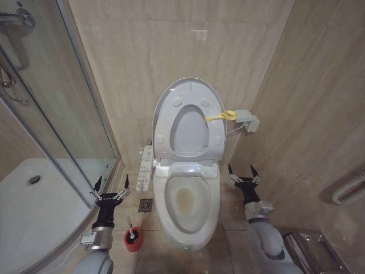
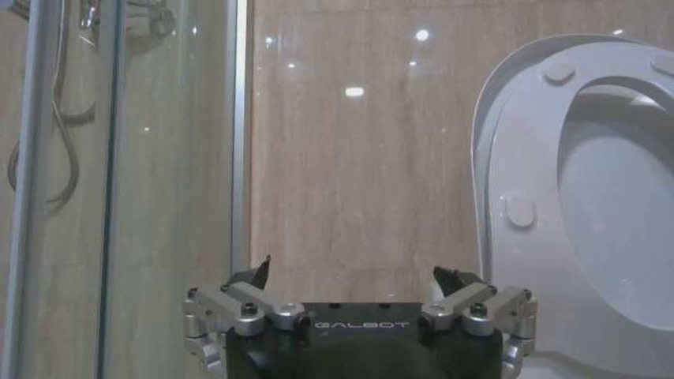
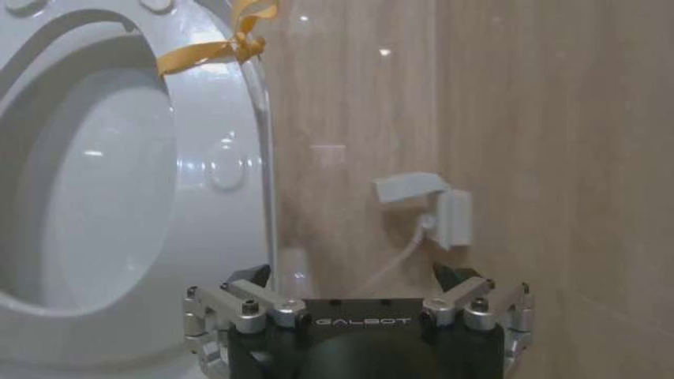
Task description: Open the toilet lid, clean the toilet bowl with a toilet brush, close the toilet lid, and flush.
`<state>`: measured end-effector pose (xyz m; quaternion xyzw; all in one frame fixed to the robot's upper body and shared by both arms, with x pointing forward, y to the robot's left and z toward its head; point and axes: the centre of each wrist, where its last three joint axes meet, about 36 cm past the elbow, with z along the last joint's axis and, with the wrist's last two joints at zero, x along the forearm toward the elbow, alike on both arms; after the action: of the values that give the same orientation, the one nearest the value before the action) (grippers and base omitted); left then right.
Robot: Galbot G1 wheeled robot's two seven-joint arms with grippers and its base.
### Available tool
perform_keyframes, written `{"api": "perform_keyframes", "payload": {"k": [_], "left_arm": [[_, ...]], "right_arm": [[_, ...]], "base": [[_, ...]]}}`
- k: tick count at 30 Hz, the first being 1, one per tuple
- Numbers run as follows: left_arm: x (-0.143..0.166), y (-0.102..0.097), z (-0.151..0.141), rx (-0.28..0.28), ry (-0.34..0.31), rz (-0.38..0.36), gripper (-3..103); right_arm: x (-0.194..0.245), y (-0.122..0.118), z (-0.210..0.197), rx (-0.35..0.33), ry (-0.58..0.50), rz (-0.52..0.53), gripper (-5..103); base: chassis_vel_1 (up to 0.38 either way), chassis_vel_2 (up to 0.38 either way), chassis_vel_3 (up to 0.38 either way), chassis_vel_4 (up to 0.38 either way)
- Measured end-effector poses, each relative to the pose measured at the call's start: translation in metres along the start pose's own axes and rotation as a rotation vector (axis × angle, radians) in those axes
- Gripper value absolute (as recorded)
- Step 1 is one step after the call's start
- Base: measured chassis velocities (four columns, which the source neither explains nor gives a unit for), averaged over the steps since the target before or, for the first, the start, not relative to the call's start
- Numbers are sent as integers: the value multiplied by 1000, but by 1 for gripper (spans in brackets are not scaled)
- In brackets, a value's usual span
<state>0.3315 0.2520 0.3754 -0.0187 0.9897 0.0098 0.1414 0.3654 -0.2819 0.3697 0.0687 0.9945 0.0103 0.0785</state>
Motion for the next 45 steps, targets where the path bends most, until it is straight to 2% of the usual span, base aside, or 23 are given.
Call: {"api": "perform_keyframes", "payload": {"k": [1, 4, 6, 7, 12, 18, 27, 30, 34, 38, 45], "left_arm": [[0, 0, 0, 0, 0, 0, 100], [0, 0, 0, 0, 0, 0, 100], [0, 0, 0, 0, 0, 0, 100], [0, 0, 0, 0, 0, 0, 100], [0, 0, 0, 0, 0, 0, 100], [0, 0, 0, 0, 0, 0, 100], [0, 0, 0, 0, 0, 0, 100], [0, 0, 0, 0, 0, 0, 100], [0, 0, 0, 0, 0, 0, 100], [0, 0, 0, 0, 0, 0, 100], [0, 0, 0, 0, 0, 0, 100]], "right_arm": [[0, 0, 0, 0, 0, 0, 100], [43, -10, -4, 40, 15, 52, 100], [56, -14, -7, 57, 20, 67, 100], [61, -14, -9, 47, 5, 61, 100], [53, -5, -14, -6, -50, 21, 100], [36, -2, -17, -23, -79, -2, 100], [-32, -14, -19, -18, -126, 4, 100], [-75, -19, -24, 17, -141, 2, 100], [-106, -21, -24, 45, -149, 10, 100], [-166, -30, -26, 98, -170, 31, 100], [-225, -39, -47, 149, -214, 62, 100]], "base": [[0, 0, 0, 0], [0, 0, 0, 0], [0, 0, 0, 0], [0, 0, 0, 0], [0, 0, 0, 0], [0, 0, 0, 0], [0, 0, 0, 0], [0, 0, 0, 0], [0, 0, 0, 0], [0, 0, 0, 0], [0, 0, 0, 0]]}}
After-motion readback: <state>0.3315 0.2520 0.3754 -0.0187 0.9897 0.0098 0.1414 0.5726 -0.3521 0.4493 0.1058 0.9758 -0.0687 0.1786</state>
